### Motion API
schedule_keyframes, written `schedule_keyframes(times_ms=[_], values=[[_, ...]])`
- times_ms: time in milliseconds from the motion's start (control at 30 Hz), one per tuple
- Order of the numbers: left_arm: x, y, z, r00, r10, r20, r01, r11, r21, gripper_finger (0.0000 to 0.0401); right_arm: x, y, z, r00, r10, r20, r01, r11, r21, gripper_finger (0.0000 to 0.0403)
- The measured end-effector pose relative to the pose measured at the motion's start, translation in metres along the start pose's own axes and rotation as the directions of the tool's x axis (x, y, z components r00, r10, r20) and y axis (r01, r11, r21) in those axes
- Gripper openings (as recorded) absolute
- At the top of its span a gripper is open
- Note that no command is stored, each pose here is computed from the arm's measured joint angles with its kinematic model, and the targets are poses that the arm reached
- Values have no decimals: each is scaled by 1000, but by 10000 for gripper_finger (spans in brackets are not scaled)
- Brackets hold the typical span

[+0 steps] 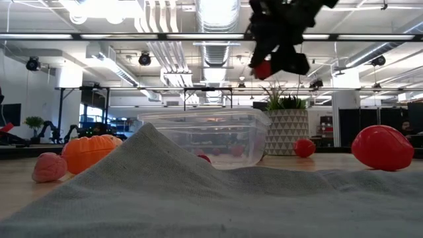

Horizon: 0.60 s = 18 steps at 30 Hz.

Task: Pick and placing Produce into tupperware
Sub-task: Put the red strawberry into the transparent container

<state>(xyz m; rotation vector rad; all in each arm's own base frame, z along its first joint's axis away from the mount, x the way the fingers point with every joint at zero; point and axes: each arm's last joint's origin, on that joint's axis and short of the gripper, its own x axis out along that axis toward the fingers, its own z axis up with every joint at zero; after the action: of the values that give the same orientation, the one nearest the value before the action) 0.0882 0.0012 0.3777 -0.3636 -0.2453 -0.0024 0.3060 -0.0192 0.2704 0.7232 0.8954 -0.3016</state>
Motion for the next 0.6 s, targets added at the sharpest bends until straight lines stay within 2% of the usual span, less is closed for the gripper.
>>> schedule_keyframes(times_ms=[133,333,500,600], values=[[0,0,0,1000,1,-3,-1,1000,0,0,29,18,8,995,28,-91,-31,999,-33,154],[0,1,-2,1000,8,-23,-8,1000,2,0,73,33,11,977,-43,-211,27,996,-80,165],[0,3,-7,997,28,-74,-28,1000,5,0,91,37,12,960,-95,-264,85,995,-48,178],[-1,4,-11,993,43,-113,-42,999,8,0,93,43,13,962,-94,-257,85,995,-44,195]])
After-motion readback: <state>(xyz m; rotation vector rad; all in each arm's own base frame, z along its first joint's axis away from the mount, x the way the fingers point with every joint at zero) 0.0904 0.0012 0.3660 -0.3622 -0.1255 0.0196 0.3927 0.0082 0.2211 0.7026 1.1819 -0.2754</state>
